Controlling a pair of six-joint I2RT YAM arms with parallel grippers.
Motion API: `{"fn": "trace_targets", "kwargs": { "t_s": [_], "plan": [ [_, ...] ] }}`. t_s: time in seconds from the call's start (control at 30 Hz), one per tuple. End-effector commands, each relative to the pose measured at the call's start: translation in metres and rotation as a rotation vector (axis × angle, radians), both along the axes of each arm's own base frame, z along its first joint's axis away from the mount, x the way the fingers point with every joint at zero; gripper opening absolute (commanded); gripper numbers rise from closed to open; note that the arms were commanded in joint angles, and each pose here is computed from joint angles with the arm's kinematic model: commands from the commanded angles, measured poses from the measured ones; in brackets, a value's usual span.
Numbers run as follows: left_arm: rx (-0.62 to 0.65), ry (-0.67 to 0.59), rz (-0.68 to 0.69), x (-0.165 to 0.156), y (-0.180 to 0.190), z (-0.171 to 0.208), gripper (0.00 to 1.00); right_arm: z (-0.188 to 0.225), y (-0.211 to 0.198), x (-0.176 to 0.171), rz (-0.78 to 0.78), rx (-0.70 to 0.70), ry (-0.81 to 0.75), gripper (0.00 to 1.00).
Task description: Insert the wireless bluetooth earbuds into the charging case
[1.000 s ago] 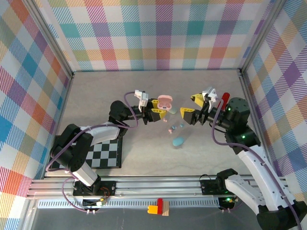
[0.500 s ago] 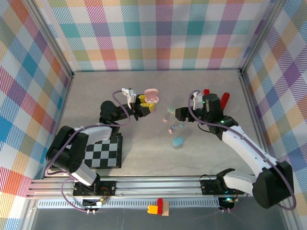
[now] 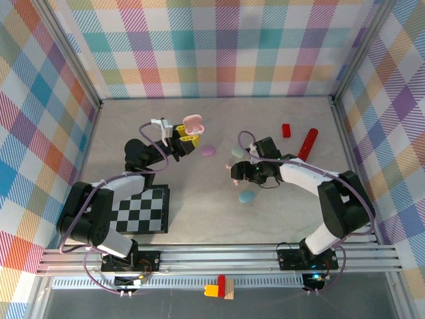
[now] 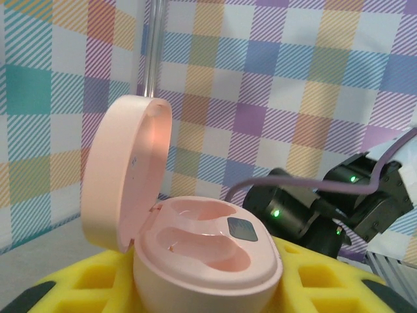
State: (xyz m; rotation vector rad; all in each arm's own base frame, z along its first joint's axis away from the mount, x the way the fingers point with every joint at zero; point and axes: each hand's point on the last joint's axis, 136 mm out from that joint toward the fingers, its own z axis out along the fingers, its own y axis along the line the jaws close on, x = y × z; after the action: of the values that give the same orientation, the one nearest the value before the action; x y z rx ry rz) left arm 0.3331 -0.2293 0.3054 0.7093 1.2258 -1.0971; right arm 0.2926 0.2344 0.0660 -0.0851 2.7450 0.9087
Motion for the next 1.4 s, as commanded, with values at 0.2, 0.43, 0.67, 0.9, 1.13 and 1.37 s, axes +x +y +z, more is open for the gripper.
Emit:
{"fn": "trace_targets", "kwargs": {
  "t_s": [0.2, 0.43, 0.67, 0.9, 1.13, 1.37],
  "plan": [
    [-0.021, -0.071, -0.003, -0.012, 0.005, 0.018, 0.38, -0.012, 0.017, 0.005, -0.012, 0.052, 0.074, 0.67],
    [-0.022, -0.073, -0.013, -0.016, 0.005, 0.020, 0.38, -0.017, 0.015, 0.016, 0.003, 0.003, 0.056, 0.67],
    [-0.022, -0.076, -0.026, -0.020, 0.004, 0.022, 0.38, -0.021, 0.024, 0.033, 0.043, -0.012, 0.043, 0.67],
    [-0.021, -0.072, -0.032, -0.021, 0.004, 0.022, 0.38, -0.028, 0.026, 0.032, 0.104, -0.031, 0.055, 0.68],
    [-0.020, -0.066, -0.038, -0.020, 0.003, 0.020, 0.38, -0.031, 0.021, 0.013, 0.179, -0.034, 0.067, 0.69],
    [-0.019, -0.063, -0.043, -0.018, 0.001, 0.020, 0.38, -0.029, 0.024, 0.008, 0.213, -0.017, 0.063, 0.69]
  ]
}}
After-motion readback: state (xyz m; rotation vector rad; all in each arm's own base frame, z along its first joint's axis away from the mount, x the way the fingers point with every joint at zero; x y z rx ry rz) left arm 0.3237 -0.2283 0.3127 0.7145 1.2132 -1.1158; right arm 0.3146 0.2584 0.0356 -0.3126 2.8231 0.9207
